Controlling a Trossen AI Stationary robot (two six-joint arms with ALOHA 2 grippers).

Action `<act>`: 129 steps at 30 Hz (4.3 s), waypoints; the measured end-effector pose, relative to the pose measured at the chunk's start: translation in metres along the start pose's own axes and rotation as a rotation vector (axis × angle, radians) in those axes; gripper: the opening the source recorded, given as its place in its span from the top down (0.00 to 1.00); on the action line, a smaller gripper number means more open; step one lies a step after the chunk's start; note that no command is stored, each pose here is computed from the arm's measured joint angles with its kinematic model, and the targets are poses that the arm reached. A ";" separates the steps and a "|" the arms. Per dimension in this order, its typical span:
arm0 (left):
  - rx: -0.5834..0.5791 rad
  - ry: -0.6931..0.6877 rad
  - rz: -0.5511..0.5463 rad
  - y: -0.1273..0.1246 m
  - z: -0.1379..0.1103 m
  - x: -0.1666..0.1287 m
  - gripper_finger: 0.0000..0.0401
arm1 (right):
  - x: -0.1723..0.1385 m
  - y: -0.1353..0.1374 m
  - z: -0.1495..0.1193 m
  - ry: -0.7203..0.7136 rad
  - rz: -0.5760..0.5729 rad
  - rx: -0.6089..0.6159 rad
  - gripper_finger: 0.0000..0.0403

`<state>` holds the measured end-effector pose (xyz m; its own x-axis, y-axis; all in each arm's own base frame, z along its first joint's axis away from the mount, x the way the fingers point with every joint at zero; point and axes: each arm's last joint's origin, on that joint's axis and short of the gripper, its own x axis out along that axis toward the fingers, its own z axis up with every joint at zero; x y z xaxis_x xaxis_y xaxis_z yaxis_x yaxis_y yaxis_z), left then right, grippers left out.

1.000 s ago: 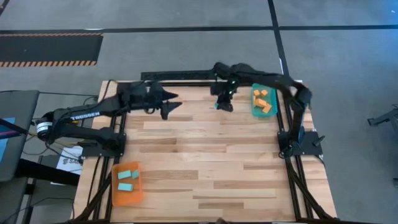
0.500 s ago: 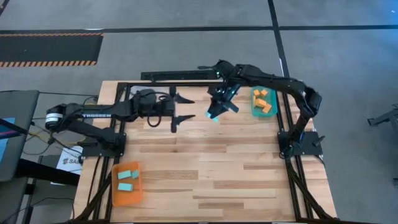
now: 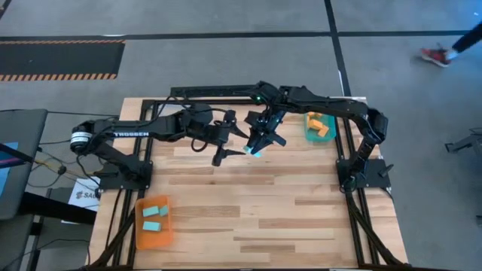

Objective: Sort & place blocks by color
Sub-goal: Put the light blue block into the orange bin, then return to Home Position

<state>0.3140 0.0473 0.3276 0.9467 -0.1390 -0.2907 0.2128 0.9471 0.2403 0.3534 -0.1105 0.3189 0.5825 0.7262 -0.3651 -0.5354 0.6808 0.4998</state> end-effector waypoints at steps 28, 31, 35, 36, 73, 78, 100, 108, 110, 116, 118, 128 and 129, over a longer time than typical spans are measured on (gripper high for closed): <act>0.094 0.002 -0.097 -0.011 -0.001 0.018 0.91 | 0.008 0.004 0.006 -0.015 0.026 0.044 0.73; 0.091 -0.002 -0.103 -0.011 -0.001 0.018 0.93 | 0.009 0.004 0.005 -0.014 0.032 0.049 0.70; 0.078 0.063 -0.103 -0.012 0.009 0.015 0.93 | 0.005 0.002 0.006 -0.020 0.002 0.067 0.57; 0.072 0.104 -0.103 -0.013 0.013 0.012 0.93 | 0.003 0.001 0.006 -0.021 -0.006 0.079 0.53; -0.856 1.079 -0.140 -0.258 -0.080 -0.111 0.93 | -0.008 0.000 0.000 0.020 -0.138 0.167 0.27; -0.735 1.166 -0.212 -0.266 -0.089 -0.121 0.93 | 0.020 0.019 0.000 0.103 -0.233 0.265 0.27; -0.649 1.080 -0.367 -0.271 -0.068 -0.122 0.33 | 0.101 0.075 -0.003 0.186 -0.471 0.381 0.27; -0.460 0.611 -0.197 -0.237 -0.007 -0.116 0.37 | 0.090 0.120 0.006 0.106 -0.621 0.273 0.27; -0.401 0.494 -0.104 -0.222 0.006 -0.118 0.40 | 0.080 0.139 0.010 0.053 -0.698 0.215 0.27; -0.304 0.211 0.112 -0.163 0.031 -0.122 0.54 | 0.045 0.196 0.015 -0.117 -0.863 0.063 0.27; -0.292 0.140 0.151 -0.142 0.037 -0.125 0.60 | 0.035 0.209 0.015 -0.165 -0.880 0.030 0.27; -0.293 -0.020 0.301 -0.072 0.039 -0.160 0.97 | -0.010 0.217 -0.030 -0.319 -0.930 0.012 0.27; -0.296 -0.024 0.315 -0.069 0.038 -0.163 0.98 | -0.013 0.215 -0.035 -0.346 -0.928 0.008 0.27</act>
<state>0.1543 -0.0061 0.3942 0.9604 0.1672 -0.2228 -0.1630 0.9859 0.0371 0.2096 0.0301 0.4037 0.9162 -0.1635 -0.3659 0.2270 0.9641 0.1377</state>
